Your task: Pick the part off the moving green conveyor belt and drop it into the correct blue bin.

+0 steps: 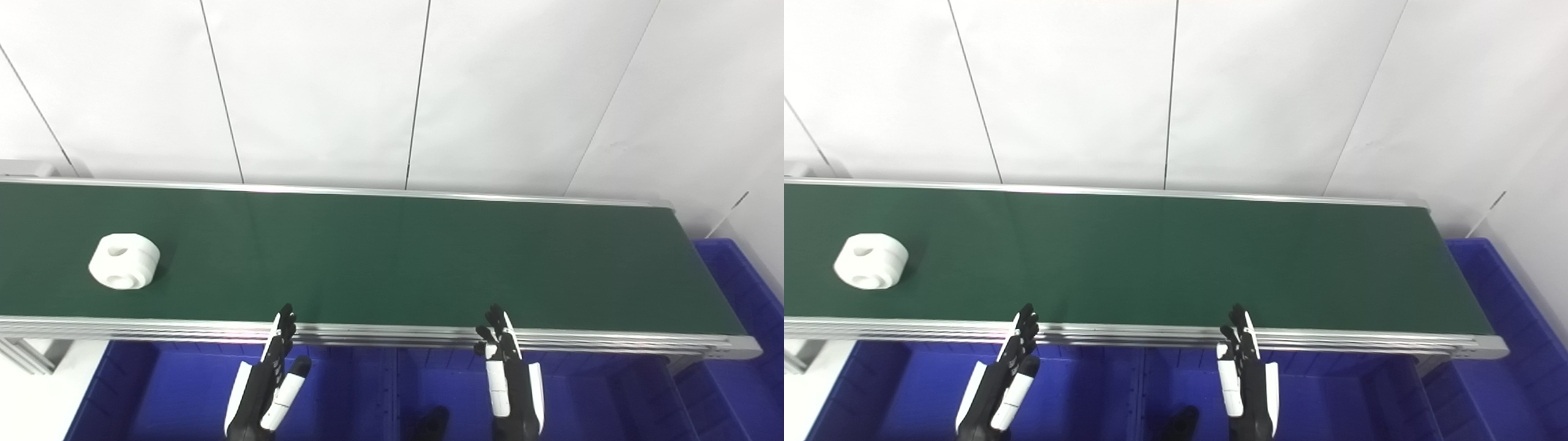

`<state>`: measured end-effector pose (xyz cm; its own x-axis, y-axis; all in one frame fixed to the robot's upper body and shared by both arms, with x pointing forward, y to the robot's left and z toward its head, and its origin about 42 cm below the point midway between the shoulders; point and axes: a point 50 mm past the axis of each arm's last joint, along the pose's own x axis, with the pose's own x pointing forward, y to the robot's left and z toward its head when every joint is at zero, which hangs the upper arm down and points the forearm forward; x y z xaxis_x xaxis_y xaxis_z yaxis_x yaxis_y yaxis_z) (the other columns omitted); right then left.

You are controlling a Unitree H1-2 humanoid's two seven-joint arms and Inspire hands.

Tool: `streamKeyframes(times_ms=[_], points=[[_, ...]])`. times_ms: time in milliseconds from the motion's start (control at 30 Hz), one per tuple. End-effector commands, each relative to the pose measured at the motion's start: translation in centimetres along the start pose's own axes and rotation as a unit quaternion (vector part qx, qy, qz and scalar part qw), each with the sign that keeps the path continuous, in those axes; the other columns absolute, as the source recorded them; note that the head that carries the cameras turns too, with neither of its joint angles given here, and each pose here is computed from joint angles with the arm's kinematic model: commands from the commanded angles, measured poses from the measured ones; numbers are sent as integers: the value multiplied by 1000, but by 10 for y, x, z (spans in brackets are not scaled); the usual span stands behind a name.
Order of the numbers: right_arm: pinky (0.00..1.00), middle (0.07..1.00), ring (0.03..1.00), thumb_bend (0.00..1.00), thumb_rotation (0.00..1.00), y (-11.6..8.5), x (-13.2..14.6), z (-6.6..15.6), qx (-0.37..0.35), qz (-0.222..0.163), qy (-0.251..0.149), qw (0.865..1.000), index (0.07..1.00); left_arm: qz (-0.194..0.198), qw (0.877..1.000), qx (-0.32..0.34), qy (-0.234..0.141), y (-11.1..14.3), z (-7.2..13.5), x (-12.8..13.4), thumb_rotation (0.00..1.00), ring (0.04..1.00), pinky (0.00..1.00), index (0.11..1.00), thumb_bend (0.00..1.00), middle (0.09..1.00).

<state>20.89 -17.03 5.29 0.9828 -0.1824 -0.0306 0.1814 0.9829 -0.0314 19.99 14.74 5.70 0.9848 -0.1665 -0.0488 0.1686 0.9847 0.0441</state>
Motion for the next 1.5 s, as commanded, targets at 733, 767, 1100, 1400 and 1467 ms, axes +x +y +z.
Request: streamKeyframes(times_ms=[733,767,1100,1400,1467], points=[[857,925,873,877,1000,-29,2,-3,-6,6,-12,1000,945,4,1000,3,-31,-32,2,4,874,1000,1000,1000,615,1000],[863,926,875,876,1000,-31,1,-5,-5,6,-11,1000,946,4,1000,4,-30,-34,0,3,878,1000,1000,1000,630,1000],[898,931,889,874,1000,-49,-1,-29,6,4,-7,1000,952,6,1000,-4,-7,-48,-18,5,812,1000,982,1000,715,1000],[925,961,919,880,1000,-58,4,-39,2,4,-5,1000,980,1,1000,-14,-9,-56,-24,8,750,980,877,1000,715,1000],[923,967,924,848,1000,-59,4,-41,4,4,-7,1000,985,0,1000,-23,-17,-58,-24,9,710,989,901,1000,709,1000]])
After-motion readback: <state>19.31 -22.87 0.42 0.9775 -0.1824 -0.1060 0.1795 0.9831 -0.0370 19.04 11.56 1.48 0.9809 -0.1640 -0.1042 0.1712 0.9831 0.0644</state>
